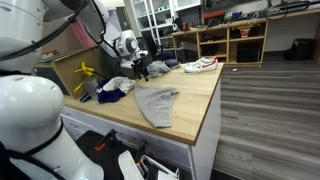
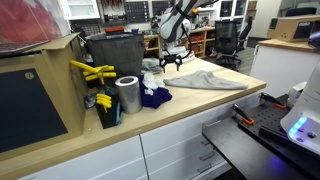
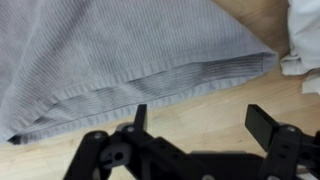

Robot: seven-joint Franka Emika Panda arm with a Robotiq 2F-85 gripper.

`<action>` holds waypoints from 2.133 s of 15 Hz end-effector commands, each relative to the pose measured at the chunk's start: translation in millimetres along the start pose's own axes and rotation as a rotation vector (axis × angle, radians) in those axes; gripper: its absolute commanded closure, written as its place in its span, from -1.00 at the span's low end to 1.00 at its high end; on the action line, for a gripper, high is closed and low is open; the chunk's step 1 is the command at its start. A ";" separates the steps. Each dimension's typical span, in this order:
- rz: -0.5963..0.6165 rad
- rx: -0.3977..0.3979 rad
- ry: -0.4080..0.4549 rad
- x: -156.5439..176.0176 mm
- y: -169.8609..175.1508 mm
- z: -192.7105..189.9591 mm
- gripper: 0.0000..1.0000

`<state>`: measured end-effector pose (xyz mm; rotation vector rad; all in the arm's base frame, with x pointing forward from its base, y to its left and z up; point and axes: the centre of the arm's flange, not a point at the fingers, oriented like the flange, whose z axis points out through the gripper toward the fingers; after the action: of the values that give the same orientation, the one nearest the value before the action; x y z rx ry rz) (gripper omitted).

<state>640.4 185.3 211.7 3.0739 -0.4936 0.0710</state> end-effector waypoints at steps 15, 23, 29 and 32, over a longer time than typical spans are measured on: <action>0.224 -0.067 -0.183 3.2 -52.7 36.7 -1.00; 0.225 -0.057 -0.192 2.0 -67.6 47.6 -0.17; 0.220 -0.052 -0.190 2.4 -69.2 29.3 0.72; 0.211 -0.044 -0.185 1.8 -66.2 17.9 1.00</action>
<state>664.9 246.2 172.0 2.9898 -0.7939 -0.1913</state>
